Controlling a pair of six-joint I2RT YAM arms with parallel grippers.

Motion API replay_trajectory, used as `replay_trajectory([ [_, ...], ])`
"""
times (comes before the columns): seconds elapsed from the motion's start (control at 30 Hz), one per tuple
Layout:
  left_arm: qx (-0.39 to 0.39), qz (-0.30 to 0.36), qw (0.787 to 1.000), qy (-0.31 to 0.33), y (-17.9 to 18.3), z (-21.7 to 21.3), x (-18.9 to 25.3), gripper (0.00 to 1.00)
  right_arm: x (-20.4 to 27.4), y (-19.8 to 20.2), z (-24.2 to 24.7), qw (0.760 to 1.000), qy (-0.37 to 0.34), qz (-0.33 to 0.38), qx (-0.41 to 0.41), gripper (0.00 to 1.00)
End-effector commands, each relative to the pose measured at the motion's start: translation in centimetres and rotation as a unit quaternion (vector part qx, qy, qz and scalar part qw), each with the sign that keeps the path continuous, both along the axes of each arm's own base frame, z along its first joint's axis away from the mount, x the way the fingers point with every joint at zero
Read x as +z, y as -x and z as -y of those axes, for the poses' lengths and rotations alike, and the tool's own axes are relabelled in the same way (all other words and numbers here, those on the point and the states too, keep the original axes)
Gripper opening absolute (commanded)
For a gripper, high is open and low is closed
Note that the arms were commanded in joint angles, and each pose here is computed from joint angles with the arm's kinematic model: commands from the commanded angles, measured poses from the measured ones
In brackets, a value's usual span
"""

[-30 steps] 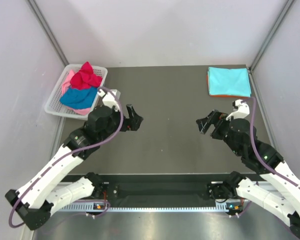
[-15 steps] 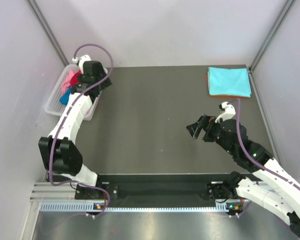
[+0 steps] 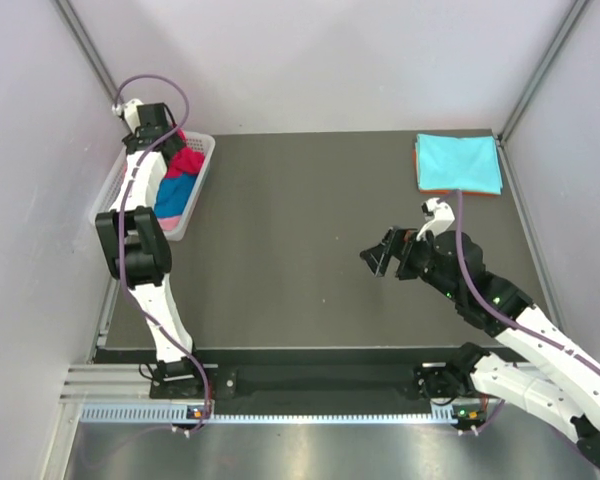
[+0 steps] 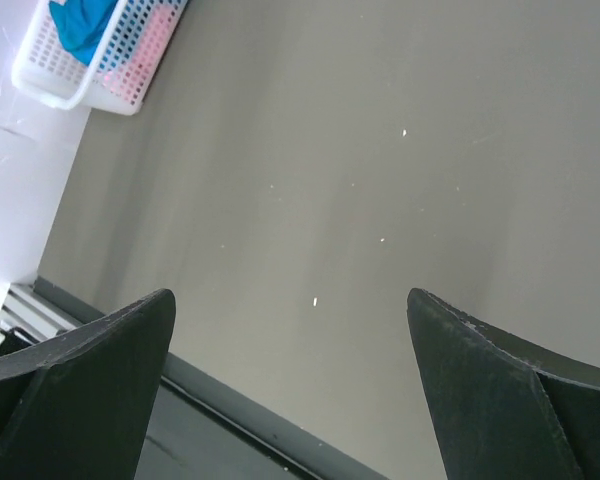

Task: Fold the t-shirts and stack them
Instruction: Grab the tshirt from the pile, then move the tshirt to the center of the board

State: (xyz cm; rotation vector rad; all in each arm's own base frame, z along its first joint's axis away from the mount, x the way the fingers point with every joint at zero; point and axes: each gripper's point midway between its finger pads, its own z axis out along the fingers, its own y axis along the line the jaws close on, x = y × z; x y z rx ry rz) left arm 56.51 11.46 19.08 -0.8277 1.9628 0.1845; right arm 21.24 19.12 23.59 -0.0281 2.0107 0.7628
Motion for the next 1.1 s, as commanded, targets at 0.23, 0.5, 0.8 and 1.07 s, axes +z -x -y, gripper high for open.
replay_trajectory([
  [0.23, -0.015, 0.069, 0.997, 0.000, -6.8, -1.8, -0.2, 0.32, 5.1, -1.3, -1.5, 0.998, -0.036, 0.048, 0.005, 1.00],
  [0.5, -0.110, 0.295, 0.949, 0.005, -8.0, 1.7, 18.0, 0.00, 3.5, -2.0, -3.2, 0.999, -0.050, 0.012, 0.012, 1.00],
  [0.8, -0.318, 0.485, 0.812, 0.059, 2.0, 16.3, 37.9, 0.00, 2.7, -2.3, -3.2, 0.999, -0.044, 0.003, 0.005, 1.00],
  [1.07, -0.470, 0.487, 0.729, 0.103, 15.0, 28.9, 40.9, 0.00, 3.3, -1.3, -1.4, 0.999, -0.047, 0.014, -0.013, 1.00],
])
